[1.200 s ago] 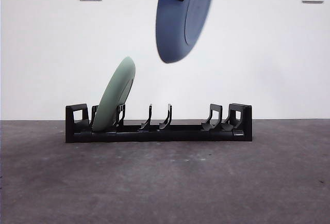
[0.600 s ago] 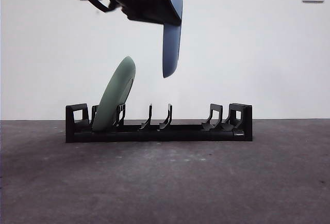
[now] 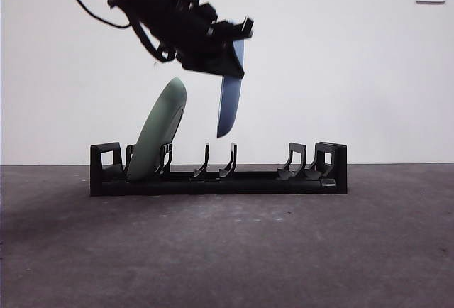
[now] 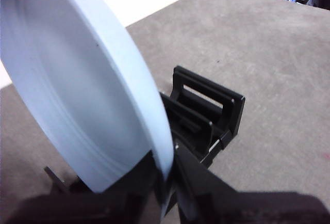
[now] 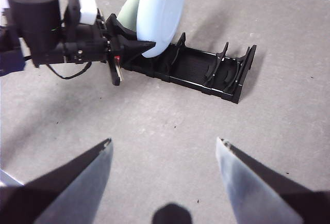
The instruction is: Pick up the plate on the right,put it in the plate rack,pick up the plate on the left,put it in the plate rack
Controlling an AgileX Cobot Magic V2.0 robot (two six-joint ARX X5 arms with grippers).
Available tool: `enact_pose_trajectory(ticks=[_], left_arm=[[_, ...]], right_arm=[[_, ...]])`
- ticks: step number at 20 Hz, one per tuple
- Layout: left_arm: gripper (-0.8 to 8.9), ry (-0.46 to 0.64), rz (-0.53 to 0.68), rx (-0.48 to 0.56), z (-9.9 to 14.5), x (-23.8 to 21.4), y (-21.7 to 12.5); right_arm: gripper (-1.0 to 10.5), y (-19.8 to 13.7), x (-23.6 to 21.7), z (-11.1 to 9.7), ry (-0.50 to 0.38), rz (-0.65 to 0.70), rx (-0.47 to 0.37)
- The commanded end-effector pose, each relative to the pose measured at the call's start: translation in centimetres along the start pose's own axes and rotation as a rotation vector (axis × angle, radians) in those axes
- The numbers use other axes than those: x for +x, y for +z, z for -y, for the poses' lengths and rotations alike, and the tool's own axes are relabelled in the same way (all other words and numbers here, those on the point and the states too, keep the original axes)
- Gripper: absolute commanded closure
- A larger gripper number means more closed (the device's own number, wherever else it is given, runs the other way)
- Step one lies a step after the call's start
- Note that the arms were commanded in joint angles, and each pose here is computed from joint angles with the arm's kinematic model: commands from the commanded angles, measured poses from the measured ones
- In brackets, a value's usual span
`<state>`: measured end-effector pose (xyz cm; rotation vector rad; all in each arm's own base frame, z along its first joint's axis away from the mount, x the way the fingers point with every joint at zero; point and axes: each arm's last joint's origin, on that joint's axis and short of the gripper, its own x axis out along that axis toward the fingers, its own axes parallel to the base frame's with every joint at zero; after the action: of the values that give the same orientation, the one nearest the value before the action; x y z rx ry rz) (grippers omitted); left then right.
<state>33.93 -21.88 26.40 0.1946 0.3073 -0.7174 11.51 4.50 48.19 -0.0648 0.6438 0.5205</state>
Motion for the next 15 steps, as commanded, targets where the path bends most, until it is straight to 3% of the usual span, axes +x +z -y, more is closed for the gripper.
enact_pose_trajectory(ticks=[1, 15], left_arm=[[8.22, -0.013, -0.001, -0.019, -0.5, 0.7, -0.6], [8.22, 0.015, -0.128, -0.047, -0.9, 3.1, -4.1]], right_arm=[[6.0, 0.0, 0.0, 0.0, -0.003, 0.004, -0.013], [6.0, 0.2, 0.9, 0.2, -0.002, -0.023, -0.025]])
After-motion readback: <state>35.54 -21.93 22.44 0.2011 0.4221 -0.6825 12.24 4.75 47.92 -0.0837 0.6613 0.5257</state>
